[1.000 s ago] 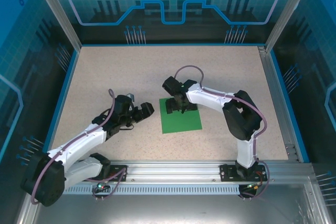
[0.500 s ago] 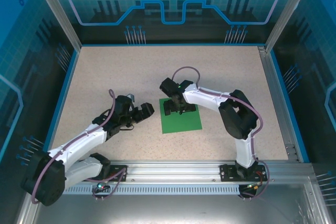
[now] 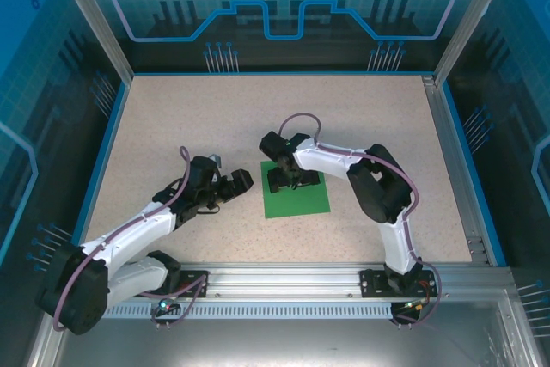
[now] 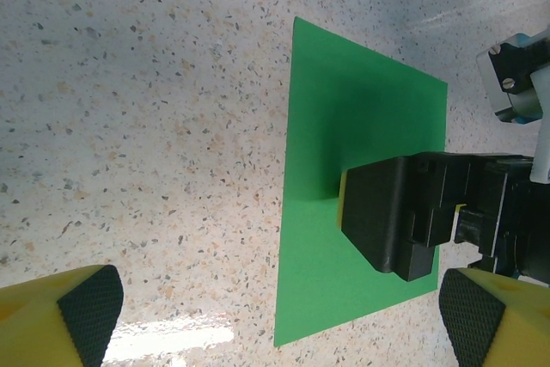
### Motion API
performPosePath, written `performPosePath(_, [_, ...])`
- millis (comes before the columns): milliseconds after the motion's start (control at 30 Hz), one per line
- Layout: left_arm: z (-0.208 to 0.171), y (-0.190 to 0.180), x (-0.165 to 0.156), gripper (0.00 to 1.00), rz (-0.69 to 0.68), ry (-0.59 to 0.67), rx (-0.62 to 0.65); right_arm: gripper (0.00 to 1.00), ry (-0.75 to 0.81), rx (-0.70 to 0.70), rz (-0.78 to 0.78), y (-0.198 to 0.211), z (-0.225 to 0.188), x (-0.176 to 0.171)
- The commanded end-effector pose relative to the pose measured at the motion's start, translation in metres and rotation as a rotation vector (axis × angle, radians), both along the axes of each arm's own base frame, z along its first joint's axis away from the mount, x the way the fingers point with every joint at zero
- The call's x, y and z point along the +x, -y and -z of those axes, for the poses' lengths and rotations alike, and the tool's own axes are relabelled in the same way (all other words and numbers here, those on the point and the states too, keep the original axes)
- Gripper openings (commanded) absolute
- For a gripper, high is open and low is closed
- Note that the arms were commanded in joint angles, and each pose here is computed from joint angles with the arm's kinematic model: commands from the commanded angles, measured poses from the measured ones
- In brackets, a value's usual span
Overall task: Fold a paper plane with a square sheet of paper (pick it up from the middle)
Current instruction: Fold the square sheet of paper in half at the center of the table.
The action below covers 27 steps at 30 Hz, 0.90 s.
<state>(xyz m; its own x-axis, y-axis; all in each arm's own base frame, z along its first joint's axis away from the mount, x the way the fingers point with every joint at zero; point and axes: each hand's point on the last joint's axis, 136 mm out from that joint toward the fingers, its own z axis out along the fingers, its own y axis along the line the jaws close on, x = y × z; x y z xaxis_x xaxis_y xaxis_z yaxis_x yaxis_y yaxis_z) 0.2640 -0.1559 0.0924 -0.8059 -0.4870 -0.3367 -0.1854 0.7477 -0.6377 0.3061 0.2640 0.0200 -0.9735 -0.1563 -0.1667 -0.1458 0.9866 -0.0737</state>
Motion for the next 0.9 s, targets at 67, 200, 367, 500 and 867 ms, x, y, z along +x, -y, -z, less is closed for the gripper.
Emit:
performPosePath(67, [0.001, 0.001, -0.003, 0.99, 0.031, 0.002, 0.001, 0.99, 0.053, 0.071, -0.007, 0.000, -0.036, 0.005])
performPosePath(200, [0.001, 0.000, -0.003, 0.99, 0.027, 0.000, 0.000, 0.99, 0.007, 0.092, 0.027, -0.001, -0.018, 0.001])
performPosePath(367, [0.000, -0.001, -0.004, 0.99, 0.024, 0.000, 0.002, 0.99, -0.051, 0.065, 0.037, 0.000, 0.006, -0.007])
performPosePath(500, [0.001, -0.002, -0.005, 0.99, 0.024, -0.005, 0.007, 0.99, -0.077, 0.035, 0.053, 0.006, 0.021, -0.014])
performPosePath(867, [-0.001, -0.003, -0.006, 0.99, 0.024, -0.008, 0.019, 0.99, -0.154, -0.017, 0.041, 0.013, 0.064, -0.040])
